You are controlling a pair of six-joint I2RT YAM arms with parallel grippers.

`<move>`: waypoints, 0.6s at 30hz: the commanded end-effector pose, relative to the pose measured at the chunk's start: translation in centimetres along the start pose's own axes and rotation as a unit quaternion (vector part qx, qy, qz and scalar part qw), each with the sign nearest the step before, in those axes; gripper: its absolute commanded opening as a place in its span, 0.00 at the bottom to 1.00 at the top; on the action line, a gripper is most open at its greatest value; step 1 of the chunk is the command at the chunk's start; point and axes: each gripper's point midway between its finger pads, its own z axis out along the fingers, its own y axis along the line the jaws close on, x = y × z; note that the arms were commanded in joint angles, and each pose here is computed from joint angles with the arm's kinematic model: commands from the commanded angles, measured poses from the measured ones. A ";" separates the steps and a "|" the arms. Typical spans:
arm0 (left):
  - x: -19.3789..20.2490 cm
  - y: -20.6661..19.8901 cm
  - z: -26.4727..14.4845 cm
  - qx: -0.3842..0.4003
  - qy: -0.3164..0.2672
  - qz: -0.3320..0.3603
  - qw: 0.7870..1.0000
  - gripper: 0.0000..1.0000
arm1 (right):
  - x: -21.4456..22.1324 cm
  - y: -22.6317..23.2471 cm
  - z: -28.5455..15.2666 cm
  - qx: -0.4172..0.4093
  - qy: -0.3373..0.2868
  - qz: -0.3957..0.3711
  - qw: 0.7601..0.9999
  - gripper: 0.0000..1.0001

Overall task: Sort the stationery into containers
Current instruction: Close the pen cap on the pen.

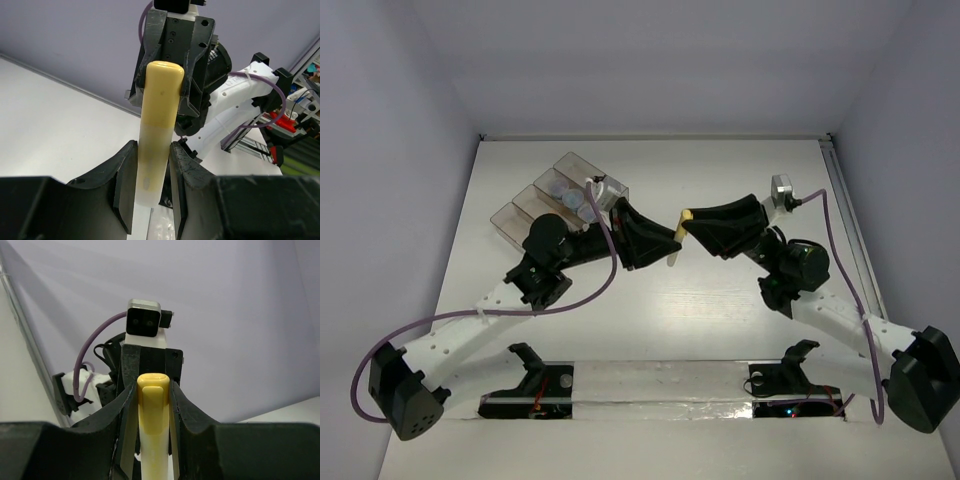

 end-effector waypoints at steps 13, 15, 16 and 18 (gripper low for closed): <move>-18.6 -8.6 -3.3 0.046 -0.277 0.157 0.947 0.00 | 15.0 -2.3 -6.6 0.043 0.248 0.106 0.962 0.00; -18.4 -8.2 -3.1 0.043 -0.275 0.152 0.949 0.00 | 14.6 -2.2 -6.3 0.042 0.245 0.100 0.964 0.00; -18.1 -7.9 -2.9 0.041 -0.272 0.147 0.950 0.00 | 14.3 -2.2 -6.1 0.043 0.243 0.096 0.964 0.00; -17.8 -7.7 -2.8 0.041 -0.270 0.143 0.951 0.00 | 13.7 -2.2 -5.8 0.047 0.238 0.085 0.967 0.00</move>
